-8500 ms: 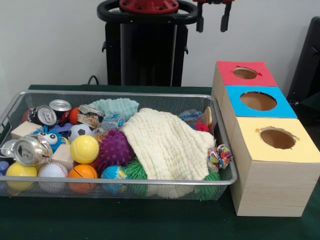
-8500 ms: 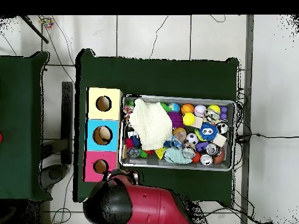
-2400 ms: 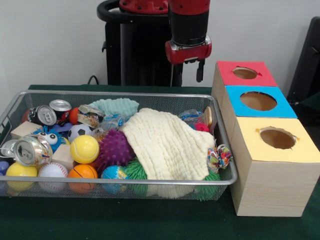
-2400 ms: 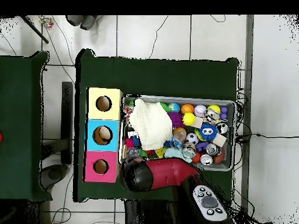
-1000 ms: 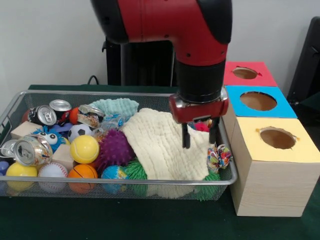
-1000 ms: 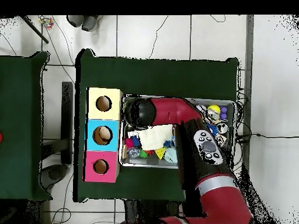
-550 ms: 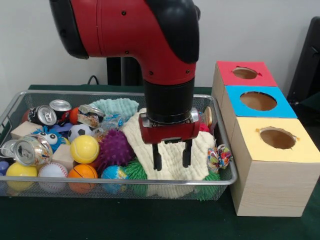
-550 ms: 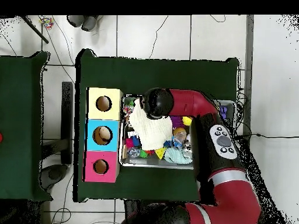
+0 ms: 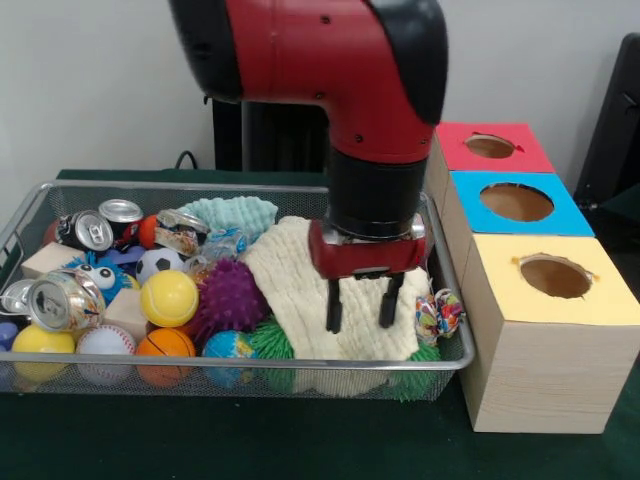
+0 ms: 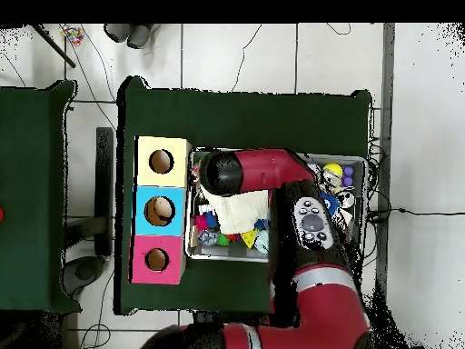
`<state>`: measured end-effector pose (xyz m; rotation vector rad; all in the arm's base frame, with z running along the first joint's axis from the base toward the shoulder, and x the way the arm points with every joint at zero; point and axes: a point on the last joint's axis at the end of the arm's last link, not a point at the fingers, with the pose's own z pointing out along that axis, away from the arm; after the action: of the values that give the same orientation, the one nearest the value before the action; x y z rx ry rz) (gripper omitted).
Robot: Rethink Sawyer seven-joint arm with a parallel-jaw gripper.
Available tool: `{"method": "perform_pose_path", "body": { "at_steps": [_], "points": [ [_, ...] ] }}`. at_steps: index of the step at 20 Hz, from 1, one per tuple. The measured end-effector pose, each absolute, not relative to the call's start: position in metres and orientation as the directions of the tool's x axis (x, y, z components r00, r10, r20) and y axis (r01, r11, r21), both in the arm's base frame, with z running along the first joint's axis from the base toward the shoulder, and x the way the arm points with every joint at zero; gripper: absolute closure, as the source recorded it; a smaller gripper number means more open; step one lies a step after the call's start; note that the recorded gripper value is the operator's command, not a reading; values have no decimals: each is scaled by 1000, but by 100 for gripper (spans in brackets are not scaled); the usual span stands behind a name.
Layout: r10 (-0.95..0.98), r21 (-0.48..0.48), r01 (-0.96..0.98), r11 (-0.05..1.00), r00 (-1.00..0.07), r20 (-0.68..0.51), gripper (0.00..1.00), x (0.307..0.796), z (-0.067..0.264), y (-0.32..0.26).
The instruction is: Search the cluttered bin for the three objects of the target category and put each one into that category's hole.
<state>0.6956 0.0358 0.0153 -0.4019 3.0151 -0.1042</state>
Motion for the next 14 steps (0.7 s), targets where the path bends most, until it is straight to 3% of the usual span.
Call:
{"method": "perform_pose_path", "body": {
  "at_steps": [5, 14],
  "points": [
    [-350, -123, -334, 935, -925, -147, 0, 683, 9, 86],
    [-361, -161, -332, 929, -907, -216, 0, 670, -6, 83]
  ]
}}
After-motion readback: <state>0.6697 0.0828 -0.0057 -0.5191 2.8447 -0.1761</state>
